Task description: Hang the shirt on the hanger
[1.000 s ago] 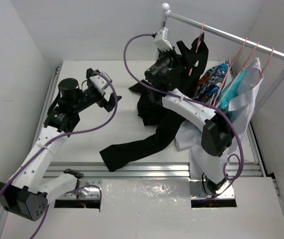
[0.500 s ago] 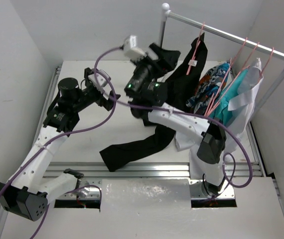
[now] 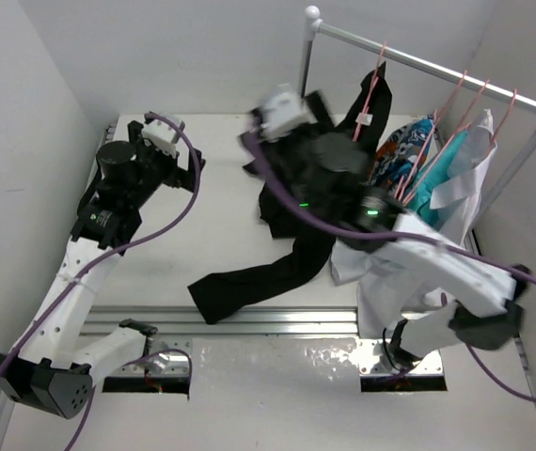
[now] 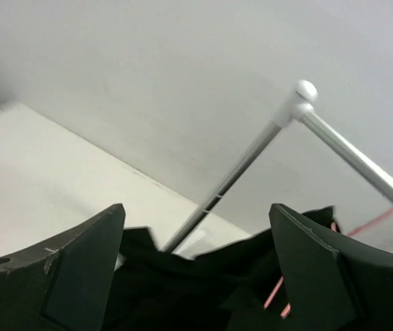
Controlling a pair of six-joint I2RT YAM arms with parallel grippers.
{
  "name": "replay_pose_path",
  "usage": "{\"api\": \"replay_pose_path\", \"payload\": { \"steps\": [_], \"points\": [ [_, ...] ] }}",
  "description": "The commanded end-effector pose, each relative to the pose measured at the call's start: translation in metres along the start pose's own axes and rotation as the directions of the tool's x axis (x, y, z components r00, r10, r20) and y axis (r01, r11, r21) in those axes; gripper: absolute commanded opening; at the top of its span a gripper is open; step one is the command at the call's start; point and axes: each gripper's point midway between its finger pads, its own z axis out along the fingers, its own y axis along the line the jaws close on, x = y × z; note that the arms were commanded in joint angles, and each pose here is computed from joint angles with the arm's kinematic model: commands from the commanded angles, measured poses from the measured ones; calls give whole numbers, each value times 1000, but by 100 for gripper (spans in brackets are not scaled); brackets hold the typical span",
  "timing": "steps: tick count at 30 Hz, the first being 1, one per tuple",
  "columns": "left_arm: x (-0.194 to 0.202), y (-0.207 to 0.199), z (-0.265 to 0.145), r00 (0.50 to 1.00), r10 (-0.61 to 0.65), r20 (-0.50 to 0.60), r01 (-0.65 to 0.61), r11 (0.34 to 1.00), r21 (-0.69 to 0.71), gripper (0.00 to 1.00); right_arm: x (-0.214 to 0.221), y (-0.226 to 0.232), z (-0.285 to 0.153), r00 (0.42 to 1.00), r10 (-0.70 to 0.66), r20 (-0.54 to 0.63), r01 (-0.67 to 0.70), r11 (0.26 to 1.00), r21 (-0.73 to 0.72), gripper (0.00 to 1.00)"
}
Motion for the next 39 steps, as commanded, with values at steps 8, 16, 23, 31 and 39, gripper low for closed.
{"api": "replay_pose_path", "payload": {
  "steps": [8, 16, 23, 31, 39],
  "points": [
    [9, 10, 4, 999, -31, -28, 30, 999, -45, 99, 106, 136, -85, 953, 163, -256, -295, 695, -656, 98],
    [51, 10, -10, 994, 40, -104, -47, 997, -68, 99, 202, 197, -112, 885, 78, -460, -401, 632, -663, 99],
    [95, 3, -20, 979, 89, -185, -98, 995, -36, 99, 276, 212, -123, 765, 28, -643, -532, 589, -608, 99],
    [175, 4, -19, 941, 93, -325, -119, 991, -62, 99, 333, 203, -112, 724, -1, -690, -513, 668, -539, 99],
    [212, 1, -21, 933, 94, -347, -123, 990, -64, 99, 375, 186, -104, 710, -28, -704, -413, 793, -448, 99]
  ]
}}
